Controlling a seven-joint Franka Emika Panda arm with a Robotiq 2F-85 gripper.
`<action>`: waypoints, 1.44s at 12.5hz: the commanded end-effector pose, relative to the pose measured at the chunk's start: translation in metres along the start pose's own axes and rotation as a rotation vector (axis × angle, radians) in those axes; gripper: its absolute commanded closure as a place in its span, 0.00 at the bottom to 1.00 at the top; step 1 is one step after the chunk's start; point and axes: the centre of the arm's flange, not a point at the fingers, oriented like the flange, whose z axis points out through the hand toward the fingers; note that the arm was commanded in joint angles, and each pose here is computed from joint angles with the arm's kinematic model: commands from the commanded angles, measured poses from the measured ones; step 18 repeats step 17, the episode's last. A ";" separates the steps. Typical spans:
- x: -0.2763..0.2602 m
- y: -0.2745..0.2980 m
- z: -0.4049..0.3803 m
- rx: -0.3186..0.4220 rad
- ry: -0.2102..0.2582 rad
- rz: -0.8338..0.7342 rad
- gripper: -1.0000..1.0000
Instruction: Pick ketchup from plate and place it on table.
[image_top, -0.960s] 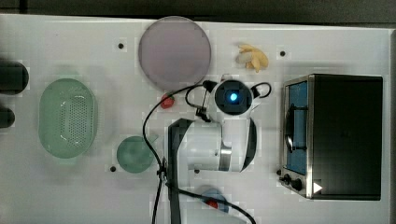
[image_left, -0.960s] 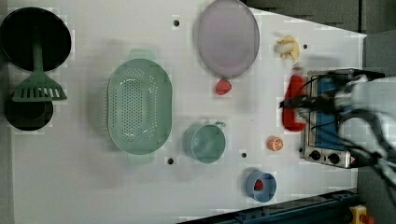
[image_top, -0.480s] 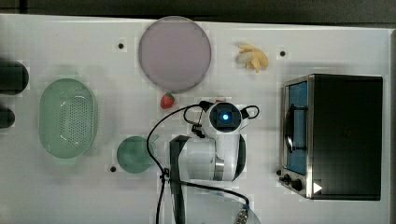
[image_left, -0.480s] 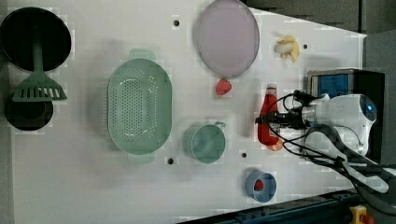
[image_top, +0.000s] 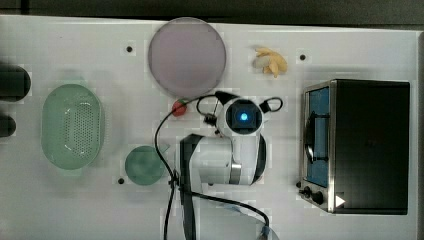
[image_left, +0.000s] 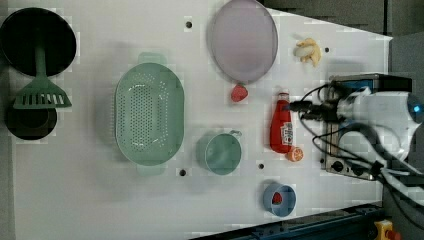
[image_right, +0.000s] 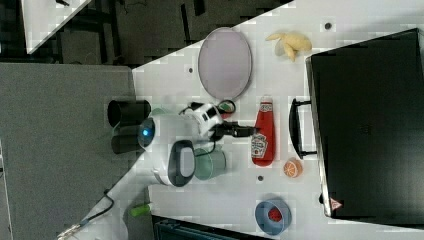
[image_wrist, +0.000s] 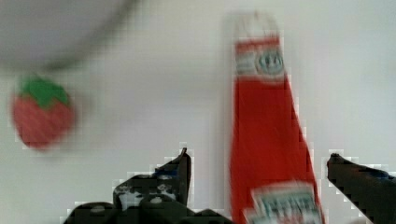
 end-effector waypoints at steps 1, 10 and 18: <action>0.041 -0.018 -0.094 0.026 0.117 0.156 0.00; 0.076 -0.055 -0.306 0.019 0.079 0.469 0.00; 0.059 -0.045 -0.372 -0.038 -0.011 0.482 0.00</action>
